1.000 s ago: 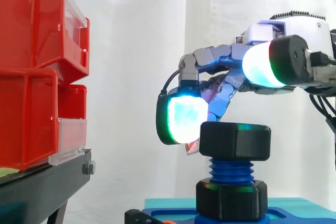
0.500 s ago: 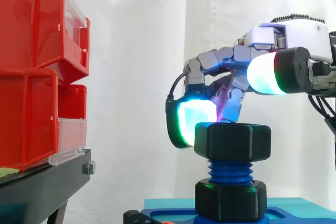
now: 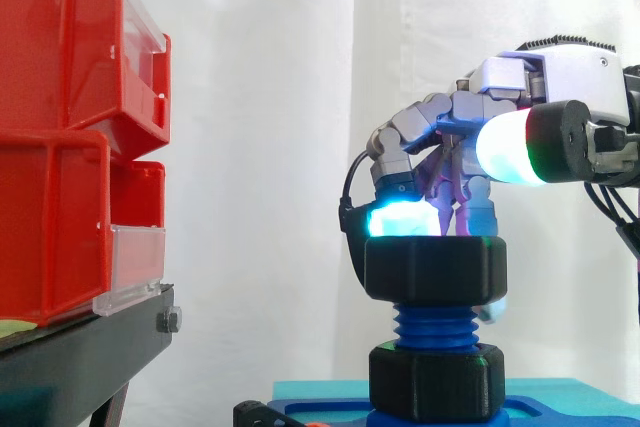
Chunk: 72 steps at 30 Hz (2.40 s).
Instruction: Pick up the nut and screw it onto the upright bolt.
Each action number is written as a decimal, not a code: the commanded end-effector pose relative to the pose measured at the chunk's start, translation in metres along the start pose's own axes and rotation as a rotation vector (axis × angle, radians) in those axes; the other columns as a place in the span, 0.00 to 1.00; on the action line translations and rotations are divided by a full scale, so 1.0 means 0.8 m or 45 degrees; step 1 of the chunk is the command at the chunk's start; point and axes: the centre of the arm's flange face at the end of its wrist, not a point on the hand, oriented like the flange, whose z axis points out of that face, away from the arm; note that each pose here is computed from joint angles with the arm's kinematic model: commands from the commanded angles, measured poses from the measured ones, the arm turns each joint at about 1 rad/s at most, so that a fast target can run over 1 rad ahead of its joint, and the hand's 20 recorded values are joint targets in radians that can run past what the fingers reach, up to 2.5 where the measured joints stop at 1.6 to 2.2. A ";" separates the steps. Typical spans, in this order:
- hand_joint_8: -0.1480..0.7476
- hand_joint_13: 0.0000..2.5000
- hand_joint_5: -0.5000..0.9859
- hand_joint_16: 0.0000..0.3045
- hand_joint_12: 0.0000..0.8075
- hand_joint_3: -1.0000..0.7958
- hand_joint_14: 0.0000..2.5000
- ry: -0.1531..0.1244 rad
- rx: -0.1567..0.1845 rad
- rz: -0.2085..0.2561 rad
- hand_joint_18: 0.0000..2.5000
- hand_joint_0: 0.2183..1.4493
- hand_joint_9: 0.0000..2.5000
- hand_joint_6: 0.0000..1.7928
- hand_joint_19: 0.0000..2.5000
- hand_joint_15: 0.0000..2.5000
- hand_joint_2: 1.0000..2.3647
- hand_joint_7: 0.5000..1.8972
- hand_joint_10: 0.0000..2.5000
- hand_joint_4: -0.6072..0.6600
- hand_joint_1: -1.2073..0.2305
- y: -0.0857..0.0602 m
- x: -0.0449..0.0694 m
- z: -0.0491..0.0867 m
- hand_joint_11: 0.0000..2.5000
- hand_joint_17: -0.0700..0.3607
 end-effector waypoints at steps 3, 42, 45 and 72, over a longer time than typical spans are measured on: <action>0.34 0.50 0.36 0.00 0.10 0.28 0.00 -0.002 -0.003 -0.002 0.33 0.26 0.68 0.41 0.05 0.01 0.00 0.42 0.00 0.48 0.67 -0.007 -0.002 -0.005 0.08 0.17; 0.40 0.32 0.25 0.09 0.22 0.28 0.00 -0.080 -0.038 -0.038 0.23 0.22 0.44 0.28 0.07 0.00 0.00 0.17 0.00 0.62 0.71 0.001 -0.013 0.010 0.00 0.30; 0.38 0.29 0.24 0.09 0.23 0.28 0.00 -0.084 -0.042 -0.039 0.20 0.22 0.39 0.28 0.07 0.00 0.00 0.12 0.00 0.61 0.72 0.006 -0.013 0.015 0.00 0.30; 0.39 0.19 0.23 0.09 0.30 0.28 0.00 -0.085 -0.032 -0.031 0.05 0.21 0.27 0.28 0.00 0.00 0.00 0.13 0.00 0.60 0.74 0.025 0.007 0.024 0.00 0.30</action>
